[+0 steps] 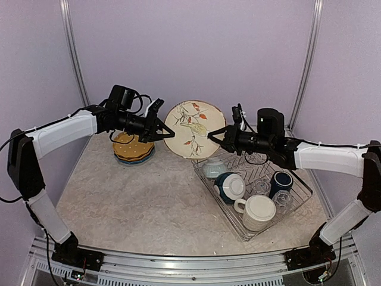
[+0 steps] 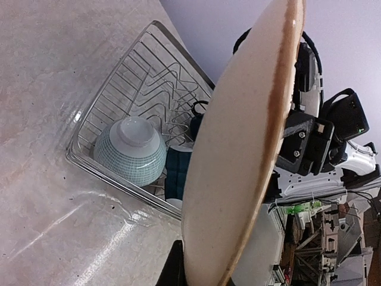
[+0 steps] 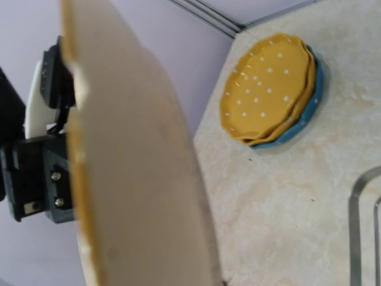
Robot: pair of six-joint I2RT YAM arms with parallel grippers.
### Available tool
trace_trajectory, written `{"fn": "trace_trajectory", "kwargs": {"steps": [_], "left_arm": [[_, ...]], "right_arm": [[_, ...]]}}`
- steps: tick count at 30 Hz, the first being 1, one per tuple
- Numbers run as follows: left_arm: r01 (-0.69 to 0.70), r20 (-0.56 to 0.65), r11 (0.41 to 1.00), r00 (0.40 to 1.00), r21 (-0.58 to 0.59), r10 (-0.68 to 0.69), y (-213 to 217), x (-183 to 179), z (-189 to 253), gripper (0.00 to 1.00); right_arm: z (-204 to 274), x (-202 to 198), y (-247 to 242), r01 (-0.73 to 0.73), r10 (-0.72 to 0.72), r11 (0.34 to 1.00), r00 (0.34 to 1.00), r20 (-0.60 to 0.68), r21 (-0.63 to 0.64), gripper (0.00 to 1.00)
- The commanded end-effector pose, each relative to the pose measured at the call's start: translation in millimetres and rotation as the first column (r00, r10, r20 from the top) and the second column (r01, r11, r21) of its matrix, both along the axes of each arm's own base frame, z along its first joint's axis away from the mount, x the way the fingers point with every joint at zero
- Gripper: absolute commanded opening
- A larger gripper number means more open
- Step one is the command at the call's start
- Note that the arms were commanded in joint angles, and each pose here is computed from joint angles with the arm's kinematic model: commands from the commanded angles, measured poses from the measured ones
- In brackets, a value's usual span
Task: Unload the mixed dishes from the dish rack
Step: Pass from the right arm to the left
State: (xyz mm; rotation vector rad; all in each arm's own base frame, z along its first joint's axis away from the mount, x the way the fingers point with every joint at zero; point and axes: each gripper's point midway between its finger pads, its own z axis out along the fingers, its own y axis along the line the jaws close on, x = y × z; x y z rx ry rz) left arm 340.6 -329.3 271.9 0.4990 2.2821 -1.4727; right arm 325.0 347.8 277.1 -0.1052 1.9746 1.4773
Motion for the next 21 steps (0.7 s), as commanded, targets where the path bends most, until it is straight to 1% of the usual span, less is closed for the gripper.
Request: {"fn": "trace_trajectory", "kwargs": {"steps": [1,2,5,7,8,9,10,11,13,16,18,21], "left_arm": [[-0.014,-0.034,1.0,0.999,-0.022,0.013,4,-5,12,0.0],[-0.02,-0.033,1.0,0.999,-0.021,0.019,5,-4,12,0.0],[-0.026,-0.035,0.999,0.999,-0.035,0.024,7,-1,14,0.0],[-0.032,-0.03,0.999,0.999,-0.035,0.031,10,2,13,0.0],[-0.031,-0.025,0.999,0.999,-0.036,0.03,11,2,13,0.0],[-0.035,-0.02,0.999,0.999,-0.037,0.034,11,3,12,0.0],[-0.036,-0.015,0.998,0.999,-0.042,0.035,13,4,13,0.0],[-0.038,-0.014,0.998,0.999,-0.044,0.037,14,5,13,0.0],[-0.054,-0.013,0.998,0.998,-0.039,0.054,17,9,13,0.0],[-0.123,-0.022,0.992,0.992,-0.004,0.123,30,21,6,0.0],[-0.194,-0.036,0.981,0.98,0.022,0.194,48,36,1,0.0],[-0.316,-0.067,0.945,0.944,0.086,0.322,80,59,-10,0.0]], "right_arm": [[46,-2,3,-0.023,0.01,0.997,0.985,0.175,0.07,0.04],[41,0,0,0.0,-0.009,0.999,0.986,0.168,0.05,0.07],[33,6,-10,0.06,-0.061,0.998,0.983,0.173,0.01,0.23],[28,8,-16,0.087,-0.085,0.996,0.982,0.169,-0.005,0.32],[25,9,-18,0.096,-0.094,0.995,0.982,0.165,-0.008,0.37],[22,12,-22,0.107,-0.104,0.994,0.982,0.16,-0.008,0.46],[20,13,-24,0.11,-0.108,0.994,0.982,0.155,-0.007,0.5],[20,15,-26,0.109,-0.107,0.994,0.983,0.15,-0.004,0.59],[19,17,-28,0.101,-0.1,0.995,0.984,0.145,-0.002,0.69],[19,21,-34,0.114,-0.111,0.993,0.983,0.146,-0.016,0.83],[20,21,-43,0.143,-0.134,0.989,0.977,0.166,-0.042,0.89],[18,21,-59,0.204,-0.182,0.973,0.967,0.18,-0.112,0.95]]}}
